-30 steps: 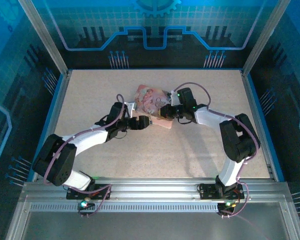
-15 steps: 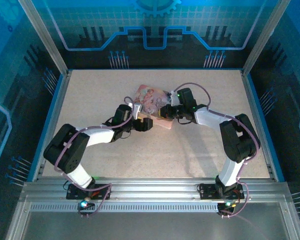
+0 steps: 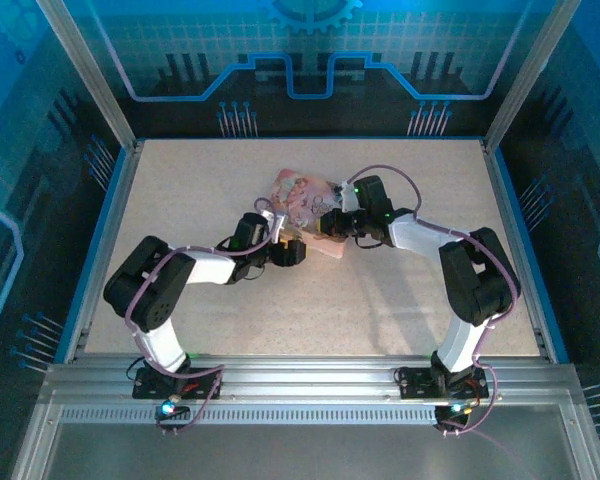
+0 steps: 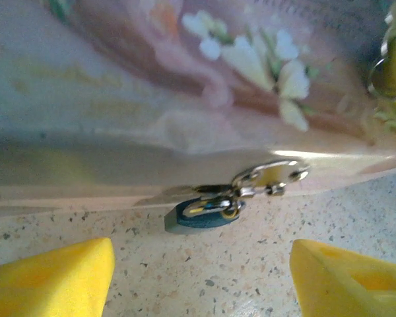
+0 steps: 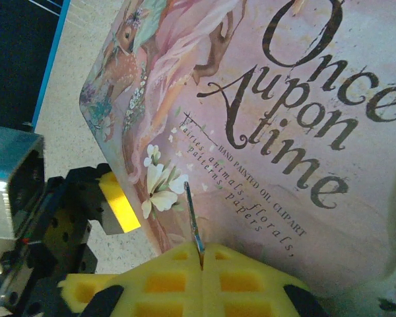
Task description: Unlock a padlock with a key
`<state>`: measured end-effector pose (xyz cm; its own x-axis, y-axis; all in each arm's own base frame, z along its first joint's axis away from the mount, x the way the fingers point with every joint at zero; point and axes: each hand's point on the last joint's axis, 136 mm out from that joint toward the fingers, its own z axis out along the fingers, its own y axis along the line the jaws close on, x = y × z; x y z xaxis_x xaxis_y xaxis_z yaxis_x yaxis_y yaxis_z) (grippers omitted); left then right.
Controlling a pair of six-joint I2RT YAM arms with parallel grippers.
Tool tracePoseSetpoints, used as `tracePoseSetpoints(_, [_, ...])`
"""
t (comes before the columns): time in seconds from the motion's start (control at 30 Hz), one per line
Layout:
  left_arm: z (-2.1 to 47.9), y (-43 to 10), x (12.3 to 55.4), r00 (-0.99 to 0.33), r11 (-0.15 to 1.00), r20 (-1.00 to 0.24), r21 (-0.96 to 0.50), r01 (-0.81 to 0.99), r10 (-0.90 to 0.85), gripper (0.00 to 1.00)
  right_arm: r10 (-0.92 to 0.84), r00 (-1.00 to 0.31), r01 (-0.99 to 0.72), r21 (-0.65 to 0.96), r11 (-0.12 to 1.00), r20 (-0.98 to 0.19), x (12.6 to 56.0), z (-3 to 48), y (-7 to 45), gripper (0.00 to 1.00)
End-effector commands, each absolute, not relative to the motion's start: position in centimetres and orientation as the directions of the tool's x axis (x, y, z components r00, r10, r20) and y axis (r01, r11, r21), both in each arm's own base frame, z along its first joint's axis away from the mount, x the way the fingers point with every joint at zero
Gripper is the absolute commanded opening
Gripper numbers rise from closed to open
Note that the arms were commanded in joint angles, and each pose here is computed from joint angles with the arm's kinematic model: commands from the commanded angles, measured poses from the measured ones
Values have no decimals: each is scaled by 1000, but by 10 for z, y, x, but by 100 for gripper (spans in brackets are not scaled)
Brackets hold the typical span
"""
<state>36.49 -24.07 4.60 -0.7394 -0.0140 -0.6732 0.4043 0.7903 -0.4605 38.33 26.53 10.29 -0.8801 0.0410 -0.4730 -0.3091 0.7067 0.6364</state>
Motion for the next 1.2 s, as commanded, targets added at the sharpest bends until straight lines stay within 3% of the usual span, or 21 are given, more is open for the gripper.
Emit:
tracePoseSetpoints(0.0, [55,-254,372,-707,759,-708,-462,459,-3,71,-1,-948,-206,610,765,-319,353,59,261,0])
tracePoseSetpoints(0.47, [54,-262,378,-709,748,-705,-478,460,-15,64,-8,-948,-212,614,760,-318,353,59,265,0])
tracePoseSetpoints(0.8, [56,-269,377,-718,734,-696,-499,462,-21,52,-10,-948,-216,620,755,-318,353,60,268,0])
tracePoseSetpoints(1.17, [51,-273,375,-728,738,-685,-504,448,-27,50,-13,-948,-220,623,750,-319,353,60,270,0])
